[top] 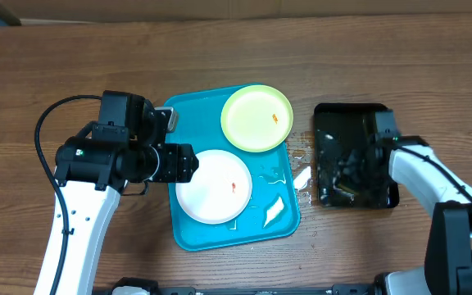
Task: Clean dirty plates on tray and stack at the side
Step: 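Grasp the sponge again with the right gripper in the black tray, then scrub the white plate with the sponge while the left gripper holds its rim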
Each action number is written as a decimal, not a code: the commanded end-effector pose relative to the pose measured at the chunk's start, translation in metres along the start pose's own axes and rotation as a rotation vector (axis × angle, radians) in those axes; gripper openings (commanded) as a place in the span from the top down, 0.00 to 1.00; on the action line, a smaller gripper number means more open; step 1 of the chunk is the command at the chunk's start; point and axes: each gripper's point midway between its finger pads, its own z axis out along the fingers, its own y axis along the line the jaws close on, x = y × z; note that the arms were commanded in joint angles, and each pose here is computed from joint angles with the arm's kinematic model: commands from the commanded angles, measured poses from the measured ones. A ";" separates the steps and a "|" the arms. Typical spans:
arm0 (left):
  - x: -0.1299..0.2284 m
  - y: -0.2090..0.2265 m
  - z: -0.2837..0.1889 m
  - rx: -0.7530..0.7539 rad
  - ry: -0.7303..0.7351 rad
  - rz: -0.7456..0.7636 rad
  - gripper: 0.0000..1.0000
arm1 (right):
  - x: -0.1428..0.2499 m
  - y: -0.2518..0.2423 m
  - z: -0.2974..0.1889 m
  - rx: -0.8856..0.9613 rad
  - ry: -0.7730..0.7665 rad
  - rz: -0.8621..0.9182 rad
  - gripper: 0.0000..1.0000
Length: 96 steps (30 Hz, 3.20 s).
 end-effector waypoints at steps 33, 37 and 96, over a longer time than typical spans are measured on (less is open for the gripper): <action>0.059 0.099 0.143 -0.314 0.295 -0.126 0.55 | 0.012 -0.003 -0.031 0.061 0.120 -0.041 0.53; 0.059 0.101 0.145 -0.320 0.285 -0.143 0.63 | 0.011 -0.003 -0.031 0.060 0.119 -0.041 0.52; 0.078 0.097 0.169 -0.249 0.267 -0.193 0.96 | 0.057 0.168 -0.112 -0.406 0.026 -0.554 0.96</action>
